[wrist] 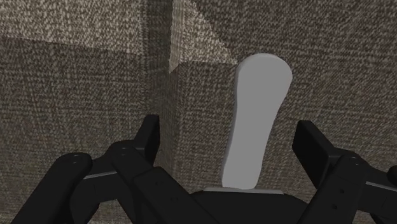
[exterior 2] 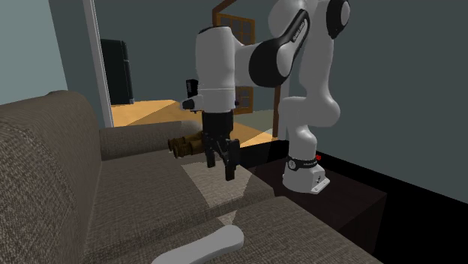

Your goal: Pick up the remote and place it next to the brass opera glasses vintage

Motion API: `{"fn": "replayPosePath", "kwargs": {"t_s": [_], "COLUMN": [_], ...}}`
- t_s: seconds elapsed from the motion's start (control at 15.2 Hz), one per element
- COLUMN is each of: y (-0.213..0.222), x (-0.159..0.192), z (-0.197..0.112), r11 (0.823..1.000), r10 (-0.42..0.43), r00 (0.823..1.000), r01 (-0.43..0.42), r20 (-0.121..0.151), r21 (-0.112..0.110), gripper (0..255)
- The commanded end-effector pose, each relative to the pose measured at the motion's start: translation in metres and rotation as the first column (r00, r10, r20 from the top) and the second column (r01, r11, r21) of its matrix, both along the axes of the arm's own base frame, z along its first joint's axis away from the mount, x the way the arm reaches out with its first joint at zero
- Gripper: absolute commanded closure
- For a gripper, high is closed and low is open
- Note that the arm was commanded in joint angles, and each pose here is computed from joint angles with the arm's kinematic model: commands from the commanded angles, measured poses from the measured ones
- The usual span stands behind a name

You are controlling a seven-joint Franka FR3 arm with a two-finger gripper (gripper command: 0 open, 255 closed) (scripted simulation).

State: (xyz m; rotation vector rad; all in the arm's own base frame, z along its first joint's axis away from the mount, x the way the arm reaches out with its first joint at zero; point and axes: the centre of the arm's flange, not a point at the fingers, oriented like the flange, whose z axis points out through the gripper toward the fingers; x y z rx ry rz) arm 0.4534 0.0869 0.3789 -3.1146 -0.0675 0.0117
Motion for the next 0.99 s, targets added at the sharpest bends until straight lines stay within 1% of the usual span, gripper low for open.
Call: {"fn": "replayPosePath", "kwargs": {"t_s": [0.0, 0.59, 0.66, 0.92], "y": [0.012, 0.061, 0.061, 0.061], "x": [0.018, 0.086, 0.086, 0.086], "z": [-0.018, -0.103, -0.103, -0.124], "r11": [1.000, 1.000, 1.000, 1.000], "r10": [-0.001, -0.002, -0.002, -0.002], "r00": [1.000, 1.000, 1.000, 1.000], "r01": [0.001, 0.002, 0.002, 0.002], "r20": [0.003, 0.009, 0.009, 0.009], "r21": [-0.001, -0.010, -0.010, -0.010], "gripper": [0, 0, 0, 0]}}
